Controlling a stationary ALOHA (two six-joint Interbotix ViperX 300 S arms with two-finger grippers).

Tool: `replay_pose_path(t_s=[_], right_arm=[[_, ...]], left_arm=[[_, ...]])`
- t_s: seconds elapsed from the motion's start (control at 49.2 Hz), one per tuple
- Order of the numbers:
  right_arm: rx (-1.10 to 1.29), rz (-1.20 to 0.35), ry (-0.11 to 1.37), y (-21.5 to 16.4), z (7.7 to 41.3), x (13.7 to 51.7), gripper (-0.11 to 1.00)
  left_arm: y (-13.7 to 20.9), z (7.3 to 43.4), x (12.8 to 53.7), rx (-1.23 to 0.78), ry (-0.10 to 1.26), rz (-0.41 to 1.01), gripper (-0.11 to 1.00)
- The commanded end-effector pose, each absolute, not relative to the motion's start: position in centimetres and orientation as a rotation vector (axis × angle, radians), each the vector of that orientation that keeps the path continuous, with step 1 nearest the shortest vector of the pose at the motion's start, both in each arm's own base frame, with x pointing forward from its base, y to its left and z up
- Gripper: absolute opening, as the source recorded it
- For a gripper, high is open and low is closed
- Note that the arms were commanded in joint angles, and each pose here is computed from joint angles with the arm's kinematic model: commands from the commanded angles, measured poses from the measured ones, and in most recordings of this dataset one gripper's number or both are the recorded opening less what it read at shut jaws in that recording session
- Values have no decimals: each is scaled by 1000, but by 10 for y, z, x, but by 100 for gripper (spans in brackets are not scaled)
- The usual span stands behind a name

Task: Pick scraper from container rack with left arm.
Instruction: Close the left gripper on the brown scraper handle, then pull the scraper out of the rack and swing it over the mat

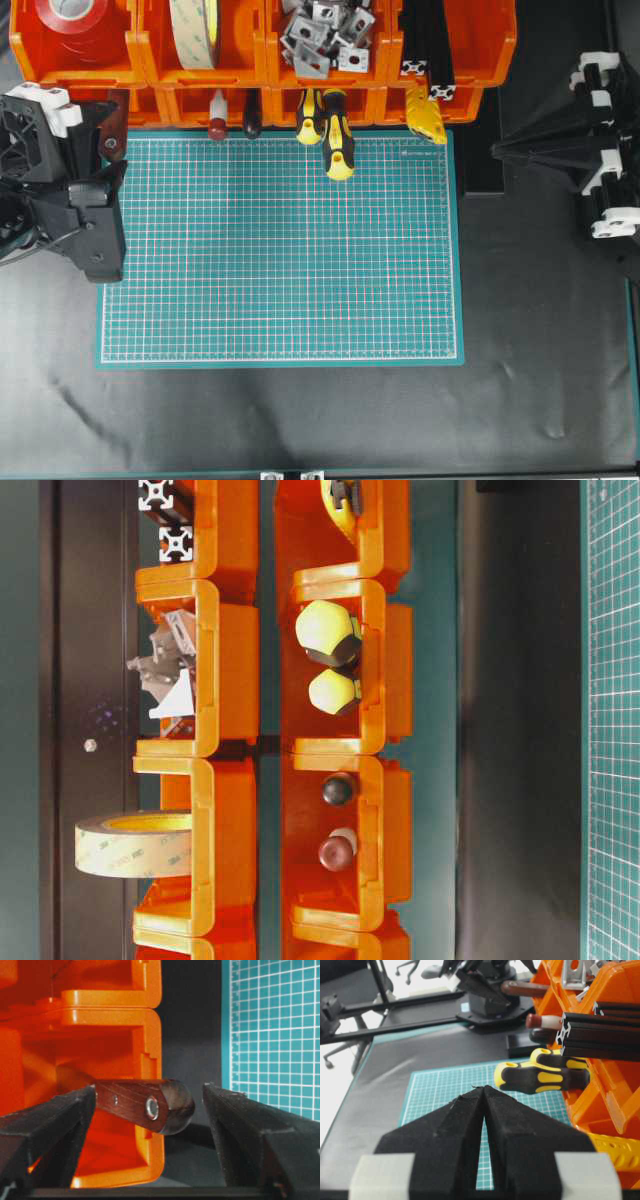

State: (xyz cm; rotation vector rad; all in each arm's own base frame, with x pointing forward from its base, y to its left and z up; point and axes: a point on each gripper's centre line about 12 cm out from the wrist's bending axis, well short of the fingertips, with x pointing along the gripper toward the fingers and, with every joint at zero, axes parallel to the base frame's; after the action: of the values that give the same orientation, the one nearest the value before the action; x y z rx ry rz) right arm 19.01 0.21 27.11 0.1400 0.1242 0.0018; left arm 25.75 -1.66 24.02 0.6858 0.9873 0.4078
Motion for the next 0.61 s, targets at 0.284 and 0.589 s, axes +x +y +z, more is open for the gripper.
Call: replay_pose_path(t_s=[0.284,0.589], right_arm=[[142,5,94,2,281,192,-1],[142,6,86,2,283,190,-1]], left_arm=[[-21,254,263,673,950,403,33],[-33,282,260,719,961,453,29]])
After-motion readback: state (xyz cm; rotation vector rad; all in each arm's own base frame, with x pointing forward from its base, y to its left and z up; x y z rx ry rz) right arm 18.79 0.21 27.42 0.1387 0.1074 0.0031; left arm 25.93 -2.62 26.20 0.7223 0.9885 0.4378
